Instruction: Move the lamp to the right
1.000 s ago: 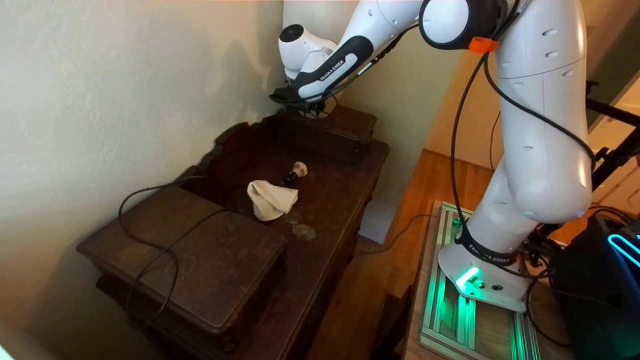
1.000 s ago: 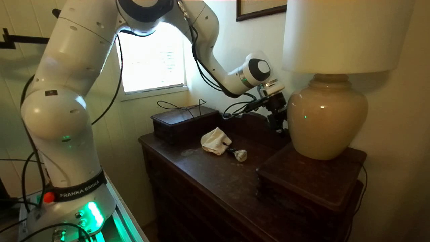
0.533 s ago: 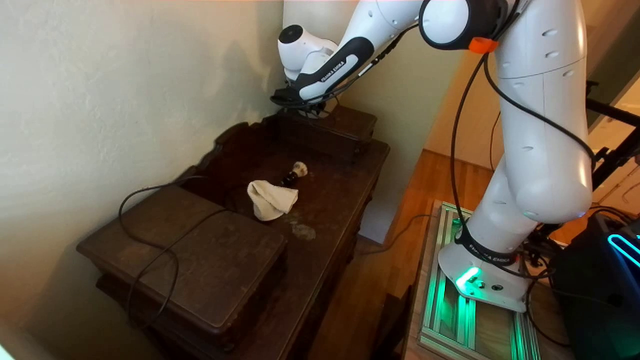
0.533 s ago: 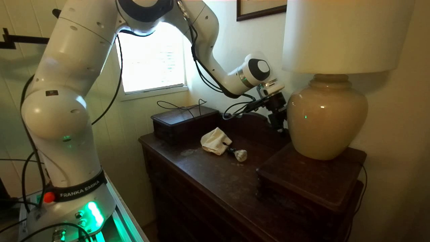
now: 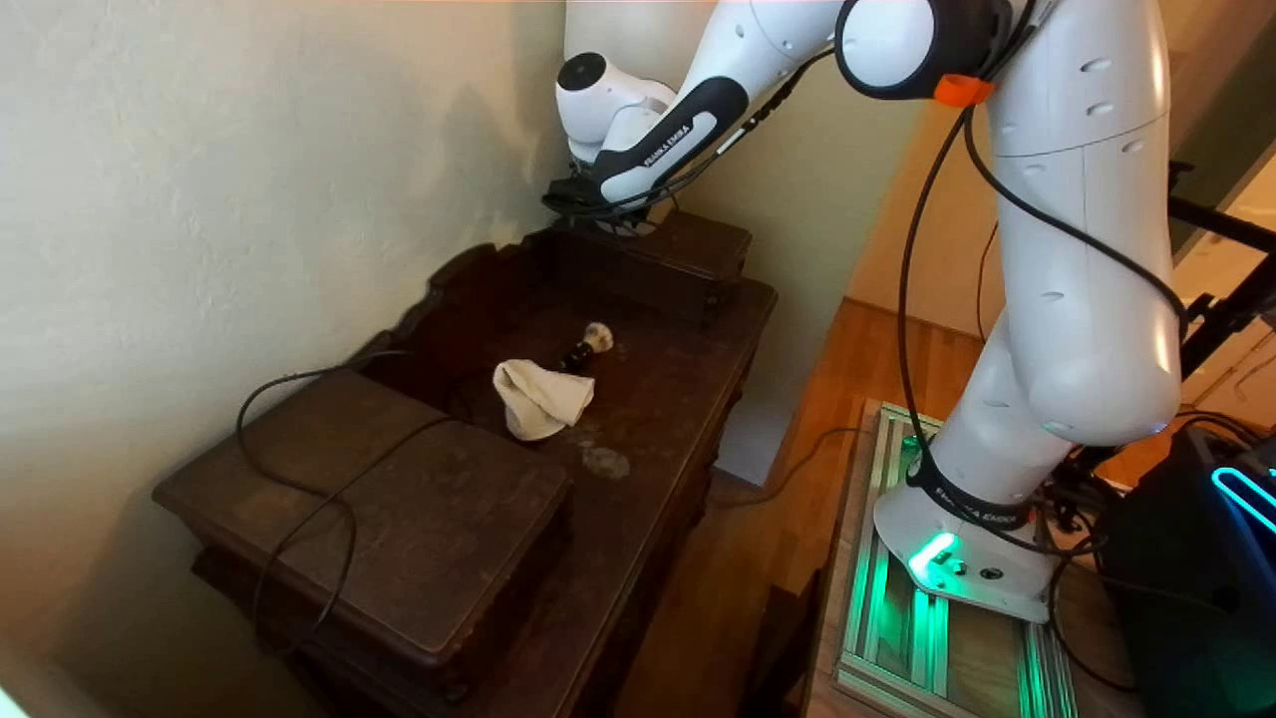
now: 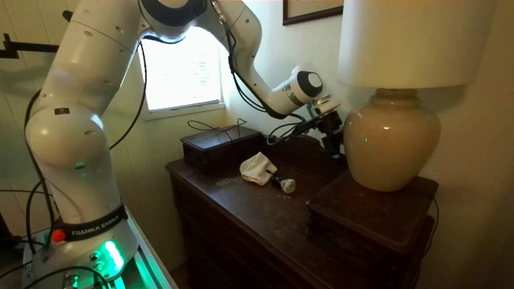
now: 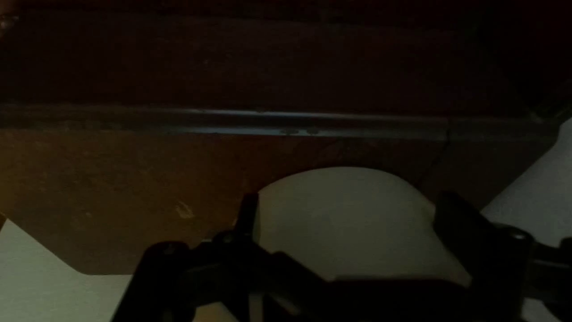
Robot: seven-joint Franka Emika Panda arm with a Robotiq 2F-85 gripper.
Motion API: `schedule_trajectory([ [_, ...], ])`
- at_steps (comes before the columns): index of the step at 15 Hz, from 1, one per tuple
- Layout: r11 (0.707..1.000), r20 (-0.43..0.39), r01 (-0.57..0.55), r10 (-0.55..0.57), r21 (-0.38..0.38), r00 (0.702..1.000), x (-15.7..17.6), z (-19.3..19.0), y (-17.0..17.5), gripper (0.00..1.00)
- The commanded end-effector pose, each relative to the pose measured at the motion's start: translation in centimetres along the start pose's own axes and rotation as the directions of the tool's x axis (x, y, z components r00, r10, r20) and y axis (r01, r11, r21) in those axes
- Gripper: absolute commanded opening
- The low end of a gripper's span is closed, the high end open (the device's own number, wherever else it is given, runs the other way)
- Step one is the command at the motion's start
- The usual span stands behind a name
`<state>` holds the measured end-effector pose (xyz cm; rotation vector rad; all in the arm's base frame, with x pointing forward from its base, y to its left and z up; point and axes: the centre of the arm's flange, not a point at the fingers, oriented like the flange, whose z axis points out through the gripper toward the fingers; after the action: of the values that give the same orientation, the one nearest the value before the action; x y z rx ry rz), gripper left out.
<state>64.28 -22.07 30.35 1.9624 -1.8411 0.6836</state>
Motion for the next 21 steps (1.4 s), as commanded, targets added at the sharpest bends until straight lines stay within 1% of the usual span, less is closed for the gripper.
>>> schedule_trajectory([
  [1, 1.000, -0.033, -0.005, 0.006, 0.020, 0.999, 1.1, 0.1, 1.1, 1.00],
  [9, 0.999, -0.032, -0.011, 0.012, 0.035, 0.999, 1.5, 0.3, 1.5, 1.00],
  [21, 0.999, -0.036, -0.023, 0.025, 0.033, 0.999, 2.2, 0.8, 2.3, 1.00],
])
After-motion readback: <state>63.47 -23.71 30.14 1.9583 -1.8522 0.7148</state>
